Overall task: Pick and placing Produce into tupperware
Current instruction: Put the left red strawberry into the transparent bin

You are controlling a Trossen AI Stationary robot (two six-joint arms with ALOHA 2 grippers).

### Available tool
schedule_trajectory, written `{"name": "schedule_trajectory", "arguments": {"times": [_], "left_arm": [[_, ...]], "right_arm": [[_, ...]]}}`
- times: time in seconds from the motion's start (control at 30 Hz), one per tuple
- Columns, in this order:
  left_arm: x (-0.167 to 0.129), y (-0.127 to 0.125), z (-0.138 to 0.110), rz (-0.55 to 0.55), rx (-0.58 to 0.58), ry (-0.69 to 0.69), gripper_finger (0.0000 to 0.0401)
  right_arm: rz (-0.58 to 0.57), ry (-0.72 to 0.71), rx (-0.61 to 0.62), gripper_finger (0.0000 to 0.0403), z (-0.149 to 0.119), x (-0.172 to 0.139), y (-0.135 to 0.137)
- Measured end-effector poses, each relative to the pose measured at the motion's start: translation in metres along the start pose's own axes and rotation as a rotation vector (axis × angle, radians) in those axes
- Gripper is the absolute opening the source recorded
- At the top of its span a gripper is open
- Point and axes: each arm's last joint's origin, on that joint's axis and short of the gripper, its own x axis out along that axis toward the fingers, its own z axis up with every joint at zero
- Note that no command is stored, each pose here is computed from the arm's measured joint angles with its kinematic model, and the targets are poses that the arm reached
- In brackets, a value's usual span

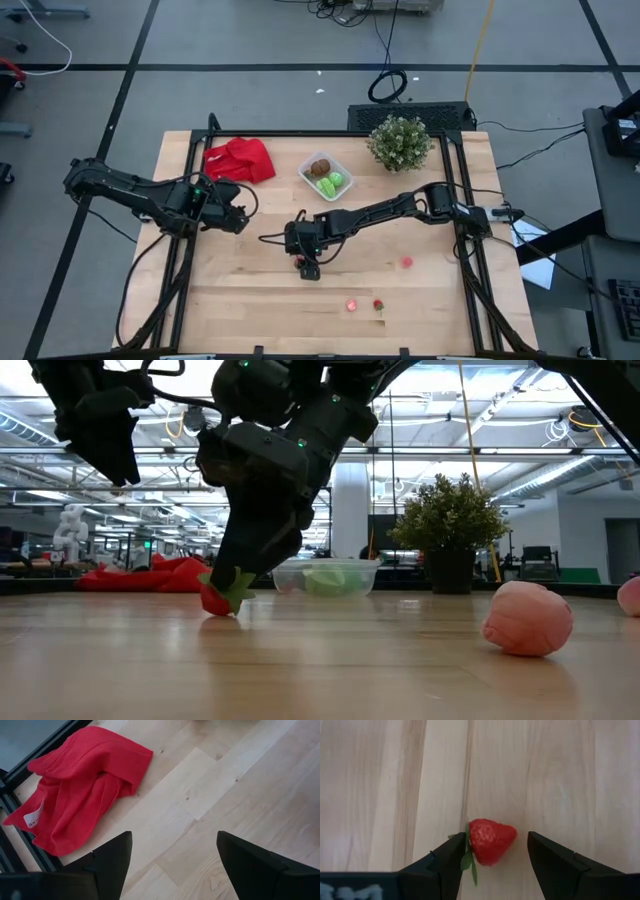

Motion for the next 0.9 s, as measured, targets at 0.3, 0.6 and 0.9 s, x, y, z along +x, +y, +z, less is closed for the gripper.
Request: {"name": "schedule_trajectory", "arguments": {"times": [0.3,0.6,0.9], "left_arm": [[0.0,0.0,0.0,0.0,0.001,0.0,0.0296],[0.0,0.0,0.0,0.0,0.001,0.0,0.0296],[0.0,0.0,0.0,0.0,0.001,0.0,0.0296]], "right_arm": [[-0.003,0.016,0.004,0.0206,-0.0016,-0.0001,-0.0003],[-0.007,0.043,0.009,0.0206,-0.0055,0.0054,-0.0021],[-0.007,0.045,0.004,0.0205,-0.0056,0.0055,-0.0022]]}}
